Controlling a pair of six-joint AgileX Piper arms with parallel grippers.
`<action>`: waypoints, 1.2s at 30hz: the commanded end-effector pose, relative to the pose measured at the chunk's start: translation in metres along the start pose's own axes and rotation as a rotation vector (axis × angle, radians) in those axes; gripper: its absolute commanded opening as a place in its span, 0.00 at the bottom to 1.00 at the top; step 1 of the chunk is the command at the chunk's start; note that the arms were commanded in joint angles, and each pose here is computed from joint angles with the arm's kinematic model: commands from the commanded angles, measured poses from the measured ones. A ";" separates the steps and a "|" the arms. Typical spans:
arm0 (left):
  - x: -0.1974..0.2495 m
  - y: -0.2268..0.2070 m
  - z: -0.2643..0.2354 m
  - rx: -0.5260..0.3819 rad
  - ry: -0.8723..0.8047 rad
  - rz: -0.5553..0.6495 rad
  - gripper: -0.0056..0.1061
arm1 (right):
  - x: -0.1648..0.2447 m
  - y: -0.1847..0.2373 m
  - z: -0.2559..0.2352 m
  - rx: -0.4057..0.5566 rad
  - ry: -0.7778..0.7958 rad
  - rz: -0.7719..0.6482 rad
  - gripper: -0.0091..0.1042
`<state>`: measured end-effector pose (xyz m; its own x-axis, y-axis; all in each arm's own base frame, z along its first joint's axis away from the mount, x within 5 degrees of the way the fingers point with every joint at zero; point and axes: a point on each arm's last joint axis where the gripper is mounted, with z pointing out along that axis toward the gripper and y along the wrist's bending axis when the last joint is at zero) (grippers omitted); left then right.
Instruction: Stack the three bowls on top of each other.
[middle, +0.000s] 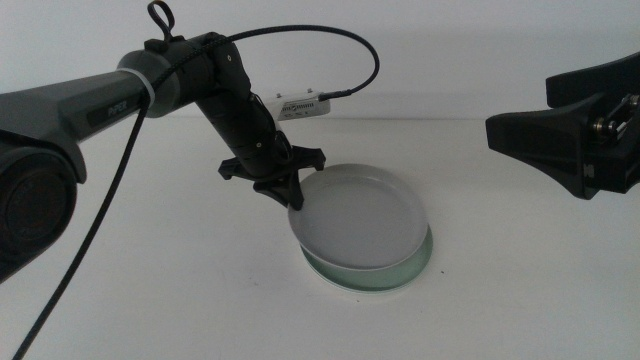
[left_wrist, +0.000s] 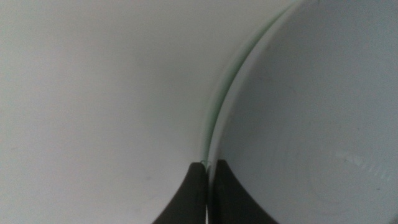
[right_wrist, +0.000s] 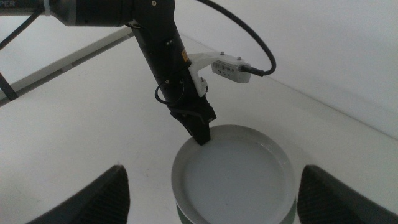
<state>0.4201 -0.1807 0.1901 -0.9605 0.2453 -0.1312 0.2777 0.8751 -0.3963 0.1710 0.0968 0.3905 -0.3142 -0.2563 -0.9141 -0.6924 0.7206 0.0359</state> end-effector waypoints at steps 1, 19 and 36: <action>-0.003 -0.006 -0.004 0.042 -0.027 0.012 0.03 | 0.000 0.000 -0.001 0.004 -0.007 0.003 0.90; -0.001 -0.005 -0.002 0.041 -0.007 0.021 0.30 | 0.000 0.000 -0.001 0.004 -0.007 0.003 0.90; 0.035 0.010 -0.129 -0.040 -0.195 0.030 0.89 | 0.000 0.000 -0.001 0.004 -0.007 0.003 0.90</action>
<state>0.4030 -0.1285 0.2716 -0.9391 0.2180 -0.2656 0.3089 0.8740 -0.3751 0.1710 0.0968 0.3905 -0.3155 -0.2550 -0.9140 -0.6918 0.7211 0.0376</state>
